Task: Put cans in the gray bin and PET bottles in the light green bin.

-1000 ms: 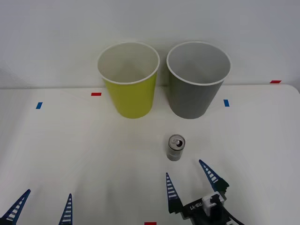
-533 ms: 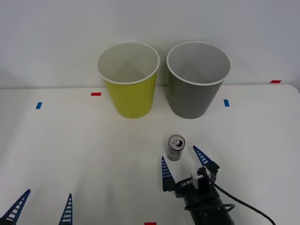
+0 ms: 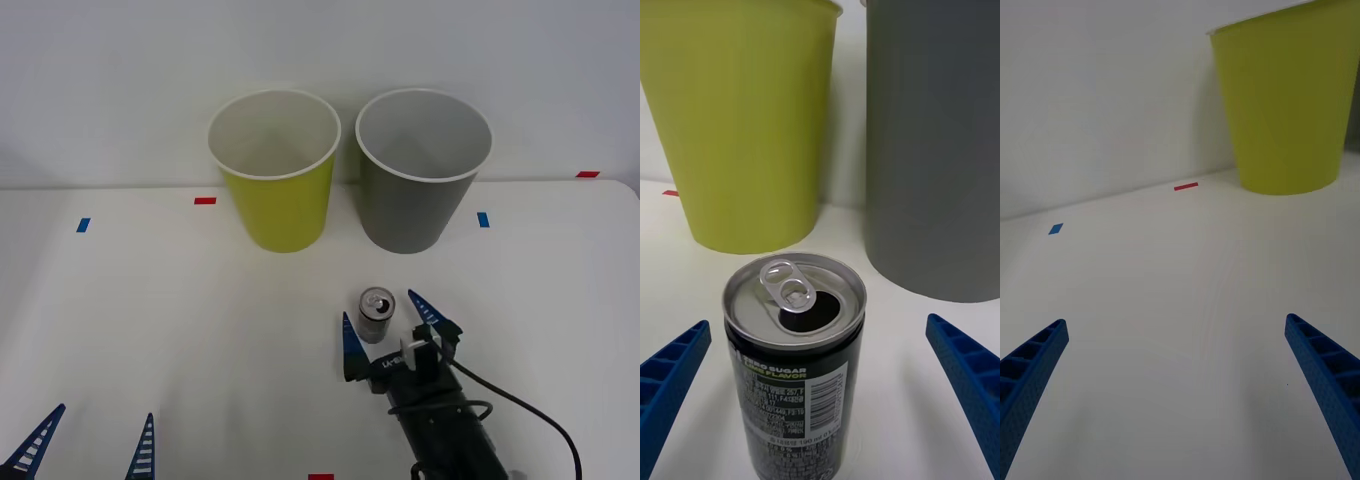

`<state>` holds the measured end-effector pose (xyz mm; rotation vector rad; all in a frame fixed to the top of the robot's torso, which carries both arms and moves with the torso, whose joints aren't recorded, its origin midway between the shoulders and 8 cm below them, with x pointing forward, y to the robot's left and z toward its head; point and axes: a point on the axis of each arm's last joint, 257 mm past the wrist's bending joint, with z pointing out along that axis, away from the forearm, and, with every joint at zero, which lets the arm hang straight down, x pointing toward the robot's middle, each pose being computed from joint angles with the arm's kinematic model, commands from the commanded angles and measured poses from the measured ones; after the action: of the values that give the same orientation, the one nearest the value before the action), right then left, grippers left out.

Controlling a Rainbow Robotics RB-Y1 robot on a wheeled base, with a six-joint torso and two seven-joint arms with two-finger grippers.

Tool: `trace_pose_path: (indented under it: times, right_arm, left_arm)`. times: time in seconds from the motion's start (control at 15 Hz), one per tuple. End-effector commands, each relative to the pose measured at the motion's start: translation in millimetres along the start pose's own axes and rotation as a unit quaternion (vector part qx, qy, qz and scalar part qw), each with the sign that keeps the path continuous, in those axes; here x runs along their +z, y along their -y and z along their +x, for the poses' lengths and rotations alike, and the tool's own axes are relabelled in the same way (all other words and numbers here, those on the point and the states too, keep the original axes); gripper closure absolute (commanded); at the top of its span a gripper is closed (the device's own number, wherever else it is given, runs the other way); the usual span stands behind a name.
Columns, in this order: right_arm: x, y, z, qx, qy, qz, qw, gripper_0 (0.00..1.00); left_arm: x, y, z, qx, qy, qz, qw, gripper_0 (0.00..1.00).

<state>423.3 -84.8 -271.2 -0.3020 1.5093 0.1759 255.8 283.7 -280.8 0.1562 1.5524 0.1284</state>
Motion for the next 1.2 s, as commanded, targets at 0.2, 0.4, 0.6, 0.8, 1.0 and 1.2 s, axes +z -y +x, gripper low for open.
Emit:
trace_pose_path:
  times: [0.2, 0.4, 0.6, 0.8, 1.0, 1.2]
  right_arm:
    - [5, 5.9, -1, 0.006, -0.003, 0.004, 1.0, 0.89]
    - [7, 4.6, -1, 0.014, -0.003, 0.003, 0.9999, 0.95]
    - [7, 6.0, -1, 0.019, -0.005, 0.005, 0.9998, 0.99]
    - [12, 14.5, -10, 0.013, -0.03, 0.006, 0.9995, 1.0]
    - [9, 21.4, -40, 0.001, -0.075, 0.0, 0.9971, 1.0]
    - [11, 28.5, -62, -0.007, -0.095, -0.001, 0.9955, 1.0]
  left_arm:
    - [0, 0.0, 0, 0.0, 0.0, 0.0, 1.0, 0.0]
    - [0, 0.0, 0, 0.0, 0.0, 0.0, 1.0, 0.0]
    - [0, 0.0, 0, 0.0, 0.0, 0.0, 1.0, 0.0]
    - [0, 0.0, 0, 0.0, 0.0, 0.0, 1.0, 0.0]
    - [0, 0.0, 0, 0.0, 0.0, 0.0, 1.0, 0.0]
    - [0, 0.0, 0, 0.0, 0.0, 0.0, 1.0, 0.0]
